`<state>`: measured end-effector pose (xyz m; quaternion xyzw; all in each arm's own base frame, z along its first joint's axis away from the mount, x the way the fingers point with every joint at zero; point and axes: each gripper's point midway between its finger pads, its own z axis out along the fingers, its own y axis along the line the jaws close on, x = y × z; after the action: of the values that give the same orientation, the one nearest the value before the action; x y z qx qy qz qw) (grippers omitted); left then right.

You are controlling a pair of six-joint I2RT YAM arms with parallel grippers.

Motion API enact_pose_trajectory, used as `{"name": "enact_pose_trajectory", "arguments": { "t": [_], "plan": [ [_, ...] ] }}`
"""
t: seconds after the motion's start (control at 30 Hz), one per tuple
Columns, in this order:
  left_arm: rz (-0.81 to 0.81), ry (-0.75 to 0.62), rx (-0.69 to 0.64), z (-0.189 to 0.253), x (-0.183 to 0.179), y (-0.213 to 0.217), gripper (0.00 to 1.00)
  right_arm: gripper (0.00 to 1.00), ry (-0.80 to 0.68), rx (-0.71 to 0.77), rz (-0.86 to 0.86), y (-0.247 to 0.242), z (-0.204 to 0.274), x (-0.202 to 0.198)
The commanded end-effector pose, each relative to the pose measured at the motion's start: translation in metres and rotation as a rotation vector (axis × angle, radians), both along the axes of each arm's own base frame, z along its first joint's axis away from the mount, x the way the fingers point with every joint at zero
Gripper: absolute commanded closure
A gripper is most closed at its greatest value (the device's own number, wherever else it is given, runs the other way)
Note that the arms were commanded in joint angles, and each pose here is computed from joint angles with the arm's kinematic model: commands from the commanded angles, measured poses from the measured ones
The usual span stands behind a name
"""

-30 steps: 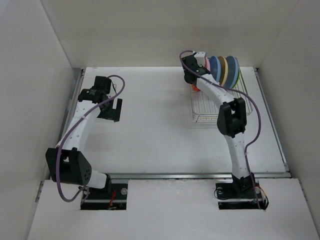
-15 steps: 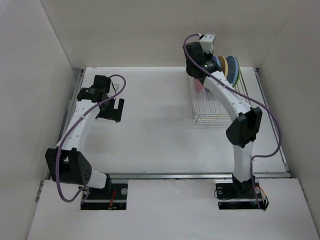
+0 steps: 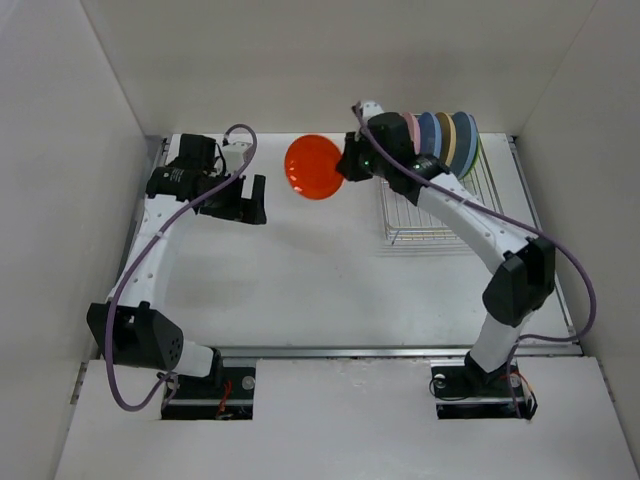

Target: Unload the plates from the dish rack

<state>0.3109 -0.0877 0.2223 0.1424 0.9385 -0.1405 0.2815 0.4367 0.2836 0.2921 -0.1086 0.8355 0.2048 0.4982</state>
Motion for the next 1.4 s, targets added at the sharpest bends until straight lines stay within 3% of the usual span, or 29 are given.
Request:
{"name": "enact_pose_trajectory", "arguments": {
  "t": [0.0, 0.17, 0.23, 0.3, 0.43, 0.57, 0.83, 1.07, 1.17, 1.3, 1.33, 1.37],
  "plan": [
    [-0.127, -0.105, -0.168, 0.038, 0.003, -0.032, 0.00, 1.00, 0.053, 0.243, 0.422, 0.089, -0.004, -0.042],
    [-0.149, -0.033, -0.148, 0.015, 0.007, -0.045, 0.03, 1.00, 0.104, 0.306, 0.592, 0.127, -0.021, -0.070],
    [-0.140, 0.005, -0.135, 0.005, 0.008, -0.043, 0.09, 1.00, 0.101, 0.310, 0.615, 0.134, -0.023, -0.074],
    [-0.115, 0.051, -0.111, -0.008, 0.010, -0.040, 0.24, 1.00, 0.110, 0.310, 0.631, 0.138, -0.029, -0.080],
    [-0.099, 0.083, -0.116, -0.013, 0.009, -0.040, 0.35, 1.00, 0.117, 0.316, 0.628, 0.138, -0.034, -0.080],
    [-0.074, 0.077, -0.077, -0.016, 0.012, -0.033, 0.34, 1.00, 0.126, 0.312, 0.626, 0.136, -0.040, -0.083],
    [-0.043, -0.033, 0.024, 0.018, 0.009, -0.011, 0.17, 1.00, 0.108, 0.262, 0.587, 0.122, -0.047, -0.085],
    [-0.045, 0.001, 0.075, 0.000, 0.004, -0.003, 0.17, 1.00, 0.085, 0.261, 0.580, 0.113, -0.038, -0.088],
    [-0.084, 0.022, 0.034, -0.004, 0.004, -0.012, 0.17, 1.00, 0.047, 0.294, 0.635, 0.117, -0.026, -0.094],
    [-0.159, 0.056, -0.086, -0.002, -0.003, -0.036, 0.39, 1.00, 0.070, 0.322, 0.674, 0.125, -0.035, -0.096],
    [-0.177, 0.054, -0.099, -0.001, -0.004, -0.038, 0.47, 1.00, 0.060, 0.329, 0.684, 0.126, -0.032, -0.097],
    [-0.186, 0.067, -0.115, -0.001, -0.007, -0.041, 0.65, 1.00, 0.069, 0.337, 0.690, 0.126, -0.036, -0.099]
  ]
}}
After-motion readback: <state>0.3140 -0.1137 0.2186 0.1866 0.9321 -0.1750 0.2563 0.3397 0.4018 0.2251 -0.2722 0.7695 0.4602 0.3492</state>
